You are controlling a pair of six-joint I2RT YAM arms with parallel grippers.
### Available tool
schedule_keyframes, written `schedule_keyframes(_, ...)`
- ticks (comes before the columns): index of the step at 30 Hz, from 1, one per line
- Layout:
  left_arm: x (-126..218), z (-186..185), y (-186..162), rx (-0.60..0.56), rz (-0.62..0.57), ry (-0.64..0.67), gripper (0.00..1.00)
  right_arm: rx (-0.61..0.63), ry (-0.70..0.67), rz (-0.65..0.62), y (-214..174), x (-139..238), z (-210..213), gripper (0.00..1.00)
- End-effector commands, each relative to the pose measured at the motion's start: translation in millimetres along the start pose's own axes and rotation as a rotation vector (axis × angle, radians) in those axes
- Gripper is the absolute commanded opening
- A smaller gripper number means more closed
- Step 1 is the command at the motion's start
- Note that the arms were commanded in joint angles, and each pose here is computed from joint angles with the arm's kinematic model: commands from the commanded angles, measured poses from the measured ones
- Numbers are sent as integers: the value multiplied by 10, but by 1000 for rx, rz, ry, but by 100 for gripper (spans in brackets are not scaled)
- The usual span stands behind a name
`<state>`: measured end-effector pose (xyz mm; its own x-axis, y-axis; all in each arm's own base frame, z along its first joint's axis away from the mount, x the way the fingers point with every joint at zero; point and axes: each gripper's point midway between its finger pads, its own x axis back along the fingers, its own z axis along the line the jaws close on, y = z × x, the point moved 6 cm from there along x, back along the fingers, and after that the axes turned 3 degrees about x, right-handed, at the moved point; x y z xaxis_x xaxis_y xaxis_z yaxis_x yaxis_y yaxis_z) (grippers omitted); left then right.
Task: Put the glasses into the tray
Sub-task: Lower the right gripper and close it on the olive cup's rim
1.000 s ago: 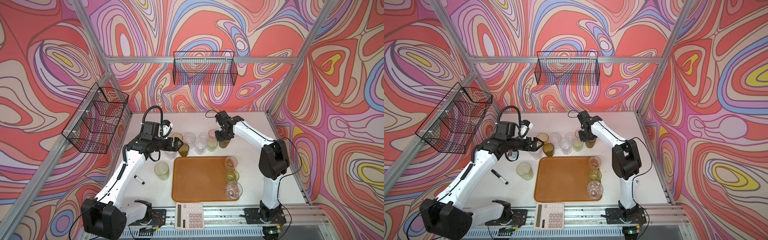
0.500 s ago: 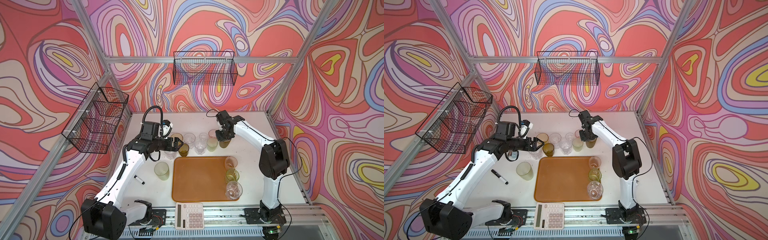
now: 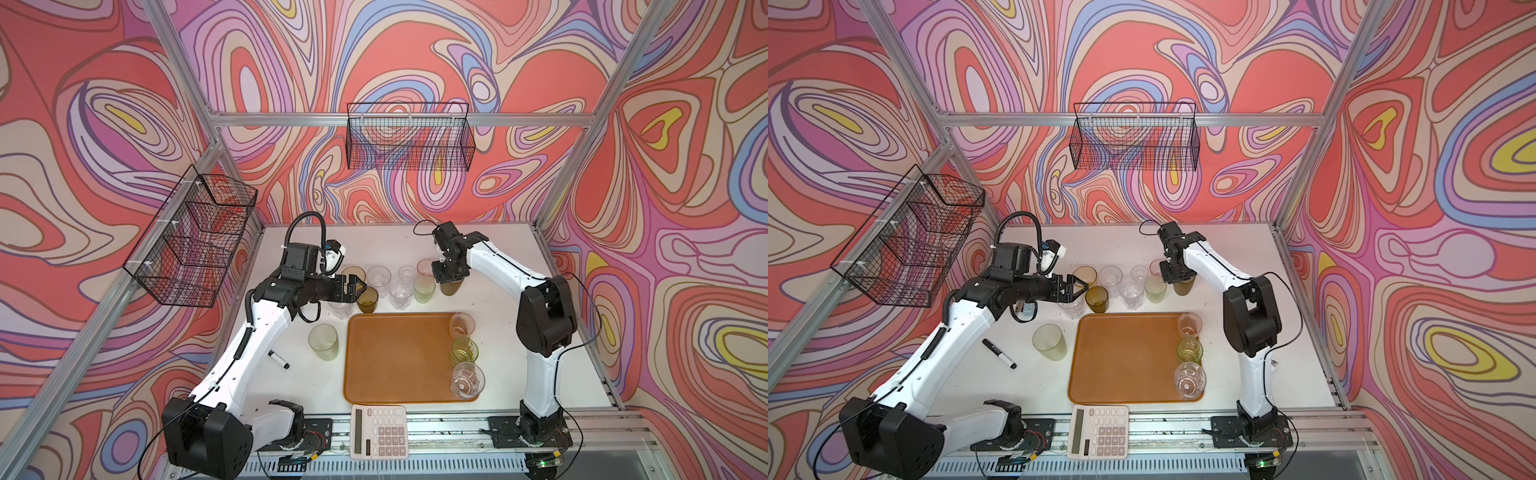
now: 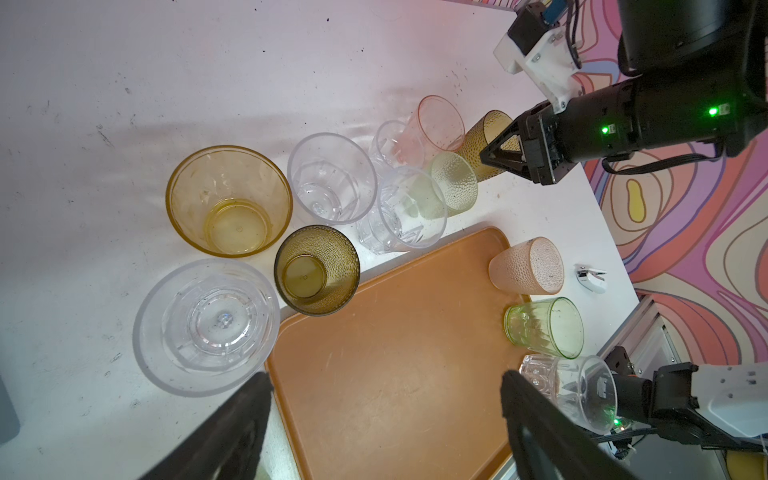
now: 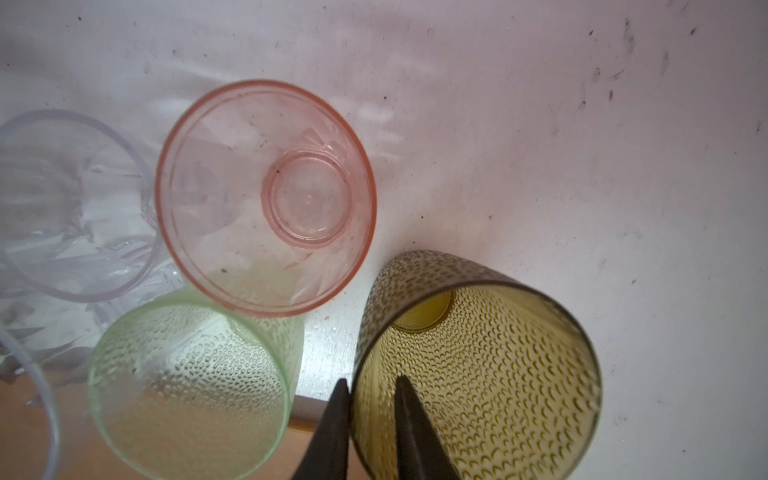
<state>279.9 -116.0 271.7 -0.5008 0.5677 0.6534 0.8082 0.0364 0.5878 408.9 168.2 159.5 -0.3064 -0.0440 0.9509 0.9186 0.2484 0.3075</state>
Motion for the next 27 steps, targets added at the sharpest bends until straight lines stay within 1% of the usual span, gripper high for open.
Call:
schedule_keyframes(1, -16, -15, -20, -9, 19, -6, 89, 2, -17, 19, -21, -96, -41, 18)
schedule_keyframes(12, -21, -19, -17, -10, 20, -11, 89, 3, -28, 13, -20, -56, -54, 13)
schedule_keyframes(22, -14, -20, -16, -10, 18, -11, 89, 0, -39, 2, -32, -2, -77, 4)
schedule_keyframes(25, -13, -22, -18, -11, 19, -11, 89, 0, -42, -6, -26, 24, -78, 0)
schedule_keyframes(27, -14, -20, -19, -10, 20, -10, 89, -2, -41, -13, -25, 51, -83, 0)
